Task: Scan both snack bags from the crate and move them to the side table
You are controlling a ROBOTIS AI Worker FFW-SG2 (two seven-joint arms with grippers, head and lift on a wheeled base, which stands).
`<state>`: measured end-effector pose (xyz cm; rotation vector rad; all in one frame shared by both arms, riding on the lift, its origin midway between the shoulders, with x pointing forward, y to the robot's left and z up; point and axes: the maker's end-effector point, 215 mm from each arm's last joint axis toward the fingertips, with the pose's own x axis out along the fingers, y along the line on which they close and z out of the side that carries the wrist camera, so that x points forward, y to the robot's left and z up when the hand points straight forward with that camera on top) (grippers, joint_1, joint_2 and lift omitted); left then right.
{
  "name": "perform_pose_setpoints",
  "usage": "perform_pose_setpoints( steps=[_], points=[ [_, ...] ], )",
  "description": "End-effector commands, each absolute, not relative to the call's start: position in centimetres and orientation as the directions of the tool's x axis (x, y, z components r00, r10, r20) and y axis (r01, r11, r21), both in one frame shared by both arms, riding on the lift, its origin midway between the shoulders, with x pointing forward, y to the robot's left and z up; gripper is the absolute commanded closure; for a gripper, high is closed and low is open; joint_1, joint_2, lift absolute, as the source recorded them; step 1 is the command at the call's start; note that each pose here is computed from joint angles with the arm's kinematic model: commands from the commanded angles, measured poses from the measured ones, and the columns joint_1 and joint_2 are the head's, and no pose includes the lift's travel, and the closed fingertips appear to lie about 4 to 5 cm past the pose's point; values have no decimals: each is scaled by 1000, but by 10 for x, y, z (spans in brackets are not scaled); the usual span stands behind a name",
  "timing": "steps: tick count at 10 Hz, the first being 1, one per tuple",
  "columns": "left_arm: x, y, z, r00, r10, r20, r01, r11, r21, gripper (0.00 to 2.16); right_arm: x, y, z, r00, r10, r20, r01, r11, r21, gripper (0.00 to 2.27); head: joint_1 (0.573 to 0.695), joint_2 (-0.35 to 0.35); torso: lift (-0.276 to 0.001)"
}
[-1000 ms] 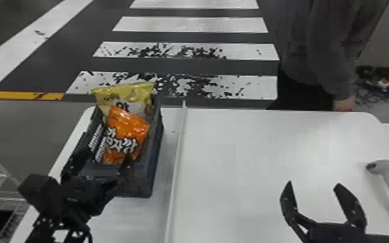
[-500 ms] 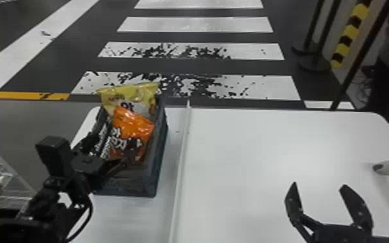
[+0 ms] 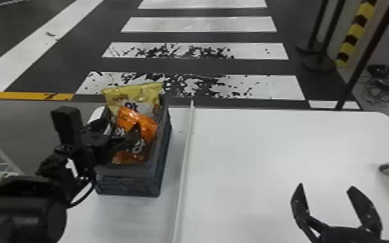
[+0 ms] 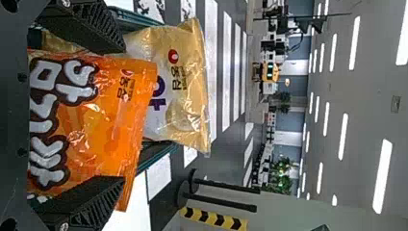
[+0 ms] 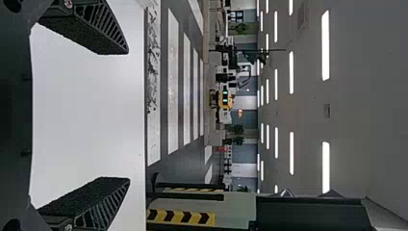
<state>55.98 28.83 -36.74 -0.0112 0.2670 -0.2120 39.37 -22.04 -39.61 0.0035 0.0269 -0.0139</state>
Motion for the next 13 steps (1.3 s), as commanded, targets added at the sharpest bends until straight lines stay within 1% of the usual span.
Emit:
perform_pose_setpoints(
  steps=[1,4,7,8,9,10,11,12,13],
  points=[
    [574,293,-377,935,-208,-287,205,978,-40,53,392,-224,-397,999,-20,-30,20,1000,-1,46,695,79,-99],
    [593,286,-392,910,-266,-317,260,964,-61,36,392,-225,-397,999,-22,-32,22,1000,-1,46,695,71,-99],
    [602,272,-403,886,-303,-350,310,950,-36,2,391,-224,-397,999,-20,-32,20,1000,-1,46,695,61,-99],
    [603,268,-406,877,-316,-362,330,944,-25,9,392,-225,-397,999,-21,-32,21,1000,-2,46,695,56,-99],
    [604,267,-412,865,-319,-387,341,940,-11,90,391,-224,-397,999,-20,-32,20,1000,-1,46,695,51,-99],
    [604,263,-423,842,-332,-425,363,932,-9,323,391,-224,-397,999,-20,-32,20,1000,-1,46,695,47,-99],
    [602,259,-426,832,-342,-436,380,925,1,741,391,-224,-397,999,-20,-32,20,1000,-1,46,695,44,-99],
    [601,257,-430,826,-339,-449,380,925,-1,1443,391,-224,-397,999,-20,-32,20,1000,-1,46,695,40,-99],
    [597,261,-440,819,-313,-482,355,935,-3,2101,391,-224,-397,999,-20,-32,20,1000,-1,46,695,38,-99]
  ],
)
